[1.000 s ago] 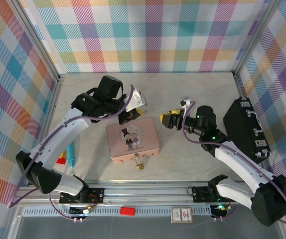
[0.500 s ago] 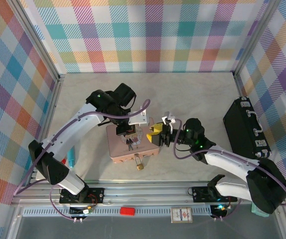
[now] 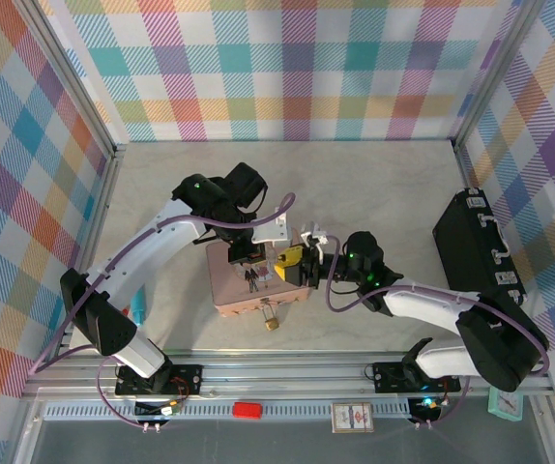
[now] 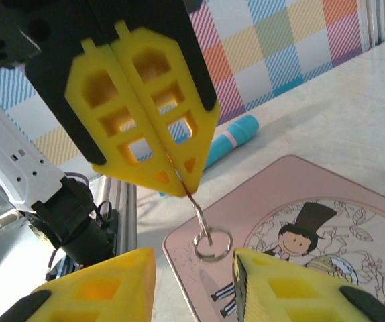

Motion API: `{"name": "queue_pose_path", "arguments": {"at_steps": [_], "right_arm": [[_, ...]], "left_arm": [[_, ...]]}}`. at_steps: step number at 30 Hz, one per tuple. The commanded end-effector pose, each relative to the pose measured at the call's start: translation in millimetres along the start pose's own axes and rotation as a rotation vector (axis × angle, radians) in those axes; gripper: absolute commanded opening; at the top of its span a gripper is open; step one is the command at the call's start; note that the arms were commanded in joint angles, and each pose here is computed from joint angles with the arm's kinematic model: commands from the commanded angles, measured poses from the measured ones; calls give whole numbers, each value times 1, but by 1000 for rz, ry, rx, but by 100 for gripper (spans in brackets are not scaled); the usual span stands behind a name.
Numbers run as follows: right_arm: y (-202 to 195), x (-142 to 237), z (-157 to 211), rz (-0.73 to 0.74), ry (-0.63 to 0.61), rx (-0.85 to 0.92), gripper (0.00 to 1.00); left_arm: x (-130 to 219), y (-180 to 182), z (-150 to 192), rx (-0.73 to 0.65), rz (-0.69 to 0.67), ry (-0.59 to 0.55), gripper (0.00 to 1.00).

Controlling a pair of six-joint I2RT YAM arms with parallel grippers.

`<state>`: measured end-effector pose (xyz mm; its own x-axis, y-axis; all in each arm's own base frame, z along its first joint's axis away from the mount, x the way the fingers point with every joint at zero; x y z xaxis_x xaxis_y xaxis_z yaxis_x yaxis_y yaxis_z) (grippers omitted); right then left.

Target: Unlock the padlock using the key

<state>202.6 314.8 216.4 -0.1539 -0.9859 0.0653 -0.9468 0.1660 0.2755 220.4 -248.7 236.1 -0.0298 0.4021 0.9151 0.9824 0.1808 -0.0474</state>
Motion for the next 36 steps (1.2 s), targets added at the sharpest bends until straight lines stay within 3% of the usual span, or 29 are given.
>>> {"name": "queue_pose_path", "arguments": {"at_steps": [1,36], "right_arm": [[7,-4,-22,-34,-49,72,34],[5,-11,-14,-44,14,66,10]], "left_arm": [[7,-13,0,-28,21,-11,0],[7,-15,0,-40,13,-18,0]]}}
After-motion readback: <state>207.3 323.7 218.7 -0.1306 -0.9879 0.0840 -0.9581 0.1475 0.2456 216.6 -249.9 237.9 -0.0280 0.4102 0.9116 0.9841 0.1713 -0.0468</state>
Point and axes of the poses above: each hand's point on the last joint's axis, 136 mm out from that joint toward the fingers, its own x axis back along the fingers, its own y axis along the line the jaws close on, z = x × y, the point moved 1 cm from there along x, back along the fingers, and after that the axes turned 6 degrees about x, right-handed, at the moved point
